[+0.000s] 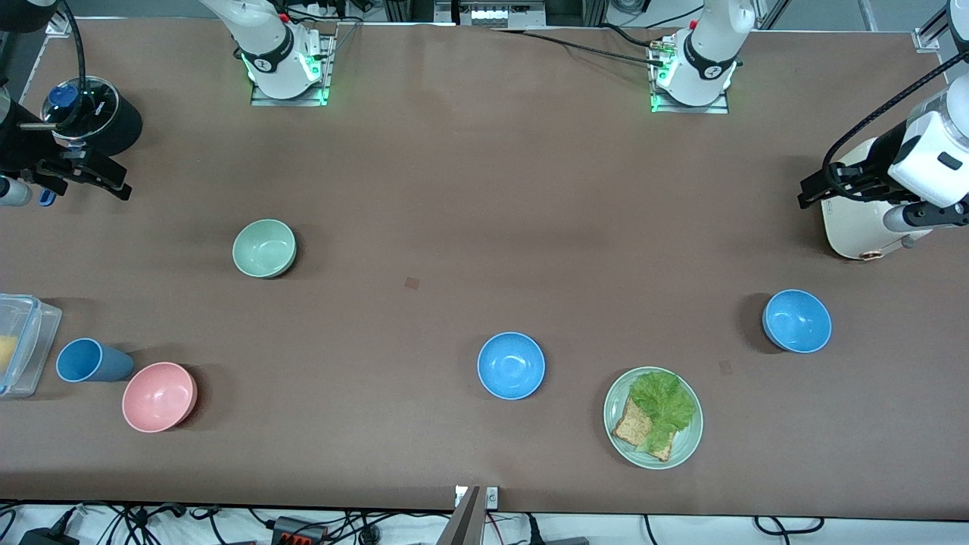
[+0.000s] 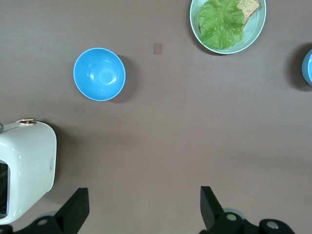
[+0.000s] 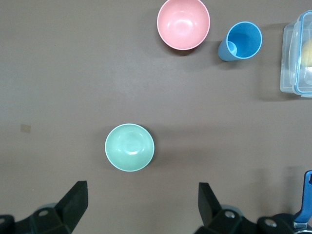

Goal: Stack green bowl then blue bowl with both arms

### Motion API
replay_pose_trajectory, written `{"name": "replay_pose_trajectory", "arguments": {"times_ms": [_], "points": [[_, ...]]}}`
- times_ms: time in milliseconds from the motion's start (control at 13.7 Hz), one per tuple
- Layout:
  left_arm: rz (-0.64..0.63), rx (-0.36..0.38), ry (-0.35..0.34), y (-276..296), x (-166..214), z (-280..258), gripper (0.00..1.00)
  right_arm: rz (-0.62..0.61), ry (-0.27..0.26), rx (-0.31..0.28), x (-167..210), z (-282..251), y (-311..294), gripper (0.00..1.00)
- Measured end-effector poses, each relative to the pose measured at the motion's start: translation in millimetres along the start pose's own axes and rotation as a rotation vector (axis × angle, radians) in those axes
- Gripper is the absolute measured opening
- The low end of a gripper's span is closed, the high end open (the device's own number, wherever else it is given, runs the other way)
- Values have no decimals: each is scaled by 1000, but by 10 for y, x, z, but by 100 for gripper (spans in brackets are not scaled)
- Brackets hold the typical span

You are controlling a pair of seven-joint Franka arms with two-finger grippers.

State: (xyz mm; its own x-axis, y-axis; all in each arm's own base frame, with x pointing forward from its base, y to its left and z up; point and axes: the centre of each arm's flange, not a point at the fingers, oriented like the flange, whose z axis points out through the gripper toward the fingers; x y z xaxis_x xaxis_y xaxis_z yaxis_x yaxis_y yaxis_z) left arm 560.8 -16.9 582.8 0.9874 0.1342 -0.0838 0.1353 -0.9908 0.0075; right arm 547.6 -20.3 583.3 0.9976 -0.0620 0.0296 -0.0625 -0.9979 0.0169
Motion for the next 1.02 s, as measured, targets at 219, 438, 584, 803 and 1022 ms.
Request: {"name": "replay_pose_trajectory", "arguments": {"times_ms": [219,438,584,803,1022], "points": [[0,0,-2,0,5,10,100,0,-3,0,-2,20,3,100],[-1,0,-2,-4,7,12,100,0,-3,0,-2,23,3,100],[-1,0,-3,-4,7,14,100,0,-9,0,-5,38,3,100],[-2,0,-4,-8,9,18,100,-1,-64,-3,41,315,-7,100],[-5,3,-22,-31,-4,39,100,-4,-188,-10,231,1080,-35,100]]}}
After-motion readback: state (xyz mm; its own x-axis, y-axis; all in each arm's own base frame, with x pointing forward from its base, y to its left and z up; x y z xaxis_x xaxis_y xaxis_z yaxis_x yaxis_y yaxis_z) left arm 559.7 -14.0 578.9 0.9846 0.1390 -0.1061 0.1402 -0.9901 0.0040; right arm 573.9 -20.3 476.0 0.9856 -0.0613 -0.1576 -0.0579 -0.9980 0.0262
